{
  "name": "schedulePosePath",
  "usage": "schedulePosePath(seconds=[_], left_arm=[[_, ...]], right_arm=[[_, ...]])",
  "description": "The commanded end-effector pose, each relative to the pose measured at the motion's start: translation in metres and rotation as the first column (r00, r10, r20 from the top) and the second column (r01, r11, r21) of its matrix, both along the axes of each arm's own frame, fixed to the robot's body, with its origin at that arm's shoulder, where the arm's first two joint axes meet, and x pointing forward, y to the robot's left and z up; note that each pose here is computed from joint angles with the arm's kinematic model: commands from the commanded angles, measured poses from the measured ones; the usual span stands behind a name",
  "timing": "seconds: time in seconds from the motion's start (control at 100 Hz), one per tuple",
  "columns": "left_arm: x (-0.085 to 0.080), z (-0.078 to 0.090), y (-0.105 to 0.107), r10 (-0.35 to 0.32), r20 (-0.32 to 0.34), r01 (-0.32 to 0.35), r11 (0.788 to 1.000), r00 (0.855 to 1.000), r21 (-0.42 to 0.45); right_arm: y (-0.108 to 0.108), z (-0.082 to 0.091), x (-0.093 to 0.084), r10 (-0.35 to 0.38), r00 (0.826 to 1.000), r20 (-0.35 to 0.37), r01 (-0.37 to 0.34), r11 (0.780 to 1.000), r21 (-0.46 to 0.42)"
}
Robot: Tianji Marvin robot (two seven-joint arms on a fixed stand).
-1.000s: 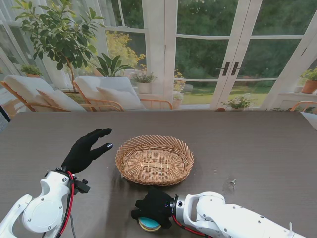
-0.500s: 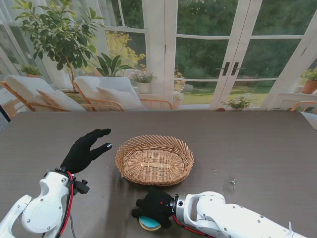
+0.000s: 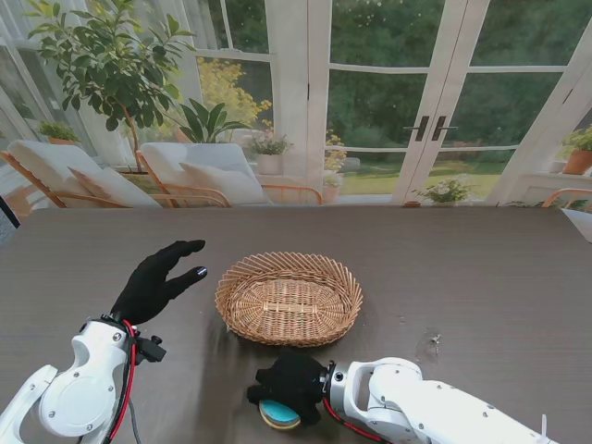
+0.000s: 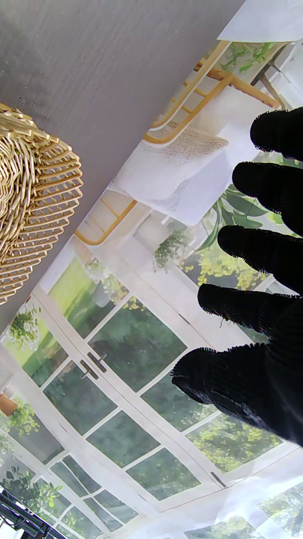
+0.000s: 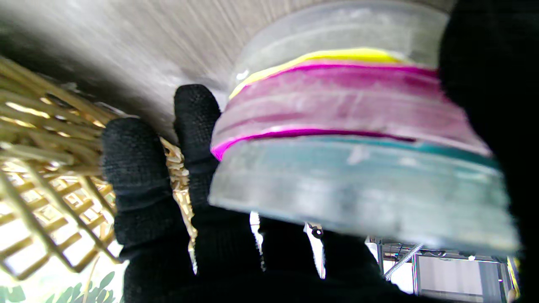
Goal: Stack culture dishes into a storage basket
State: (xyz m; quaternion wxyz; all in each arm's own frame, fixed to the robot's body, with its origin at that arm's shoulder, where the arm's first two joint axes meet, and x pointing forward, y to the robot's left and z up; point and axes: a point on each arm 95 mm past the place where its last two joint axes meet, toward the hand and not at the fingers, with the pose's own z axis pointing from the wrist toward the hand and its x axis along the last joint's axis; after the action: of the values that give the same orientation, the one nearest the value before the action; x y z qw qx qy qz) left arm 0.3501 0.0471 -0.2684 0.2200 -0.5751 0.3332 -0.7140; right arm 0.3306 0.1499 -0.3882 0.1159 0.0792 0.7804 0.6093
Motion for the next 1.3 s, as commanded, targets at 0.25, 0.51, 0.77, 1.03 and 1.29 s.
schedulePosePath(seconds=[0.25, 0.51, 0.77, 1.03, 1.29], left_arm=[[-0.0019, -0.0004, -0.0008, -0.004, -0.011, 0.004, 1.0, 1.0, 0.002], [-0.0022, -0.0003, 0.0001, -0.001, -0.008, 0.001, 1.0, 1.0, 0.002], [-0.0027, -0.0001, 0.0, 0.003, -0.006, -0.003, 1.0, 1.0, 0.001], [-0.0032, -0.0002, 0.0007, 0.006, -0.009, -0.006, 1.0, 1.0, -0.001], [-0.0042, -0.0001, 0.0018, 0.012, -0.008, -0.012, 1.0, 1.0, -0.002]], right_arm=[[-0.0048, -0.0139, -0.0061, 0.001, 1.0, -0.024, -0.002, 0.999, -0.042], [-0.0056, -0.0142, -0.0056, -0.008, 0.999, -0.033, 0.007, 0.999, -0.034], [-0.0066, -0.0151, -0.005, -0.018, 0.999, -0.044, 0.017, 1.0, -0.02], [-0.0083, -0.013, -0.0034, -0.032, 0.998, -0.054, 0.032, 0.999, -0.007], [-0.0085, -0.012, -0.0037, -0.031, 0.998, -0.054, 0.031, 0.999, -0.011]])
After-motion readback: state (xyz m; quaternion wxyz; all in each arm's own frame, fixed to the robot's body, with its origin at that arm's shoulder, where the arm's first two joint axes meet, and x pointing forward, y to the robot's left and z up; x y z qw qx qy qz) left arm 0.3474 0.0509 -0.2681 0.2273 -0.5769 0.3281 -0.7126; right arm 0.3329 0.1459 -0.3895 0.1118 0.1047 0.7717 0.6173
